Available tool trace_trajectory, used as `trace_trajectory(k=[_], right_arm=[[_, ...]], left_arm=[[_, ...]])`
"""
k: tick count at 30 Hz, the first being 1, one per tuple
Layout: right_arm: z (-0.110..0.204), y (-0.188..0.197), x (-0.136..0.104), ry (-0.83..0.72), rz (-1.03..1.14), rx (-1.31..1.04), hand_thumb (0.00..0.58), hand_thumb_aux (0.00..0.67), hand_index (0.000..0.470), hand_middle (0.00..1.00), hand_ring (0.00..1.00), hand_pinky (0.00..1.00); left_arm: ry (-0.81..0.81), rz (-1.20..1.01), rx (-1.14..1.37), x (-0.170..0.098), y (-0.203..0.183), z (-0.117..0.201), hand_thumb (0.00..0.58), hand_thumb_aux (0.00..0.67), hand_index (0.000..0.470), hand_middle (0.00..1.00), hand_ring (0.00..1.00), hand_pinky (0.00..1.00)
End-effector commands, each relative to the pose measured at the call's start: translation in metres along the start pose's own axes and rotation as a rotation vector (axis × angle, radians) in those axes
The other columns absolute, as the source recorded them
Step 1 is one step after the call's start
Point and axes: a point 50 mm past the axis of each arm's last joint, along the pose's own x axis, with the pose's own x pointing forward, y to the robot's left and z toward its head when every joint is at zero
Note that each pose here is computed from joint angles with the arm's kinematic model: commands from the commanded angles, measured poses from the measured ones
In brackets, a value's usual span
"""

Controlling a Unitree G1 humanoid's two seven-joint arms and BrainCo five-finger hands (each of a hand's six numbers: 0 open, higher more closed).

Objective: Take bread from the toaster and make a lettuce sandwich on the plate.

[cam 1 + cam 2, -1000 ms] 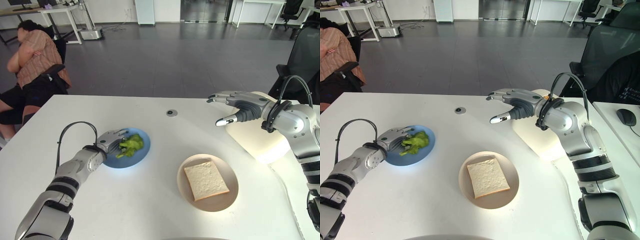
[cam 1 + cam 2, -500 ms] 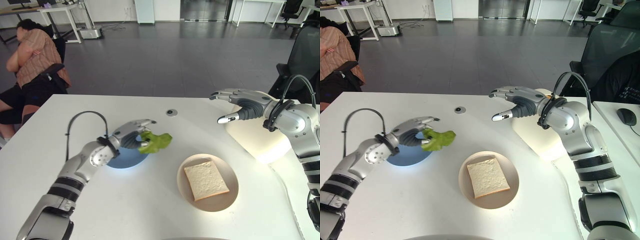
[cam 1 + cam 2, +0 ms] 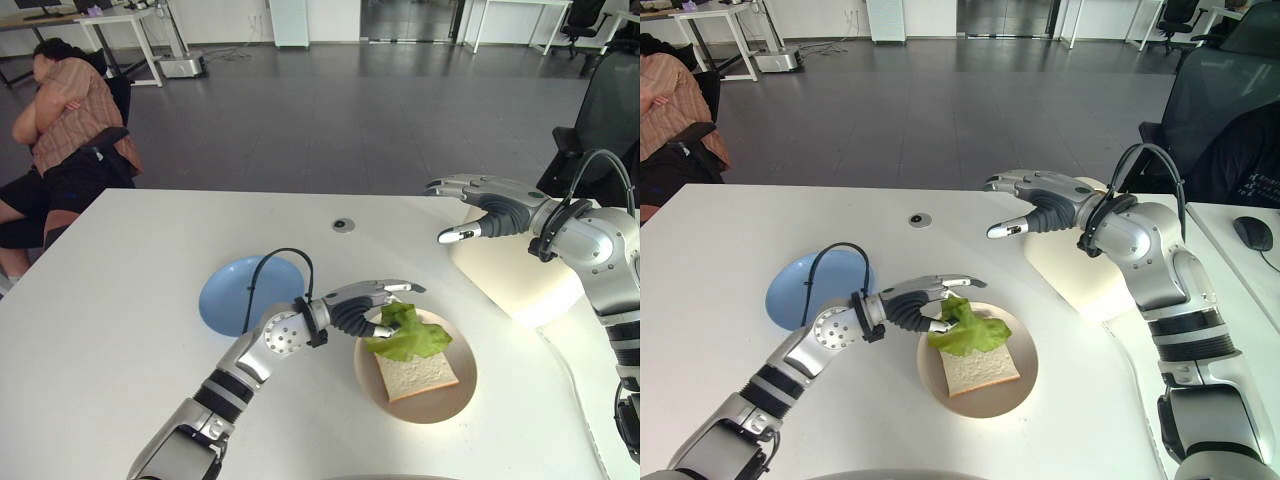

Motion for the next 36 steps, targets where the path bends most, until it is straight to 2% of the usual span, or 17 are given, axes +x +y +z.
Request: trace_trajectory(k=[1,4,5,7,8,9,10,11,31,36], right_arm=[[-0.003,-0.003,-0.002,0.022,0.001,-0.020,0.000,0.000,0.000,0.00,0.00,0.00],[-0.003,-0.002,-0.002,0.023,0.002,-0.018,0.000,0.000,0.000,0.00,0.00,0.00],[-0.002,-0.002,-0.002,0.023,0.002,-0.017,0.000,0.000,0.000,0.00,0.00,0.00],[-0.003,-0.001,-0.003,0.024,0.003,-0.016,0.000,0.000,0.000,0.00,0.00,0.00],[-0.003,-0.001,-0.003,0.024,0.004,-0.015,0.000,0.000,0.000,0.00,0.00,0.00],[-0.003,-0.001,-0.003,0.024,0.004,-0.015,0.000,0.000,0.000,0.00,0.00,0.00],[-0.002,-0.001,-0.003,0.024,0.005,-0.015,0.000,0.000,0.000,0.00,0.00,0.00],[-0.003,-0.001,-0.003,0.024,0.006,-0.015,0.000,0.000,0.000,0.00,0.00,0.00],[-0.003,0.003,-0.004,0.025,0.014,-0.011,0.000,0.000,0.000,0.00,0.00,0.00],[-0.009,-0.001,-0.006,0.070,-0.017,-0.041,0.000,0.000,0.000,0.00,0.00,0.00]], left_arm=[[0.034,-0.050,-0.056,0.006,-0.012,-0.011,0.580,0.670,0.470,0.00,0.00,0.00],[0.098,-0.102,-0.054,0.003,-0.023,-0.025,0.579,0.641,0.450,0.00,0.00,0.00],[0.114,-0.114,-0.046,0.001,-0.025,-0.028,0.568,0.575,0.404,0.00,0.00,0.00],[0.131,-0.128,-0.039,-0.002,-0.027,-0.032,0.564,0.557,0.391,0.00,0.00,0.00],[0.141,-0.137,-0.027,-0.003,-0.028,-0.034,0.542,0.499,0.350,0.00,0.00,0.00],[0.146,-0.141,-0.024,-0.005,-0.029,-0.036,0.476,0.386,0.271,0.00,0.00,0.00],[0.150,-0.142,-0.020,-0.005,-0.029,-0.037,0.152,0.095,0.066,0.00,0.00,0.00],[0.152,-0.141,-0.017,-0.006,-0.028,-0.037,0.000,0.000,0.000,0.00,0.00,0.00],[0.133,-0.060,0.038,-0.008,-0.014,-0.034,0.000,0.000,0.000,0.00,0.00,0.00],[0.100,0.152,0.051,-0.009,0.014,-0.028,0.000,0.000,0.000,0.00,0.00,0.00]])
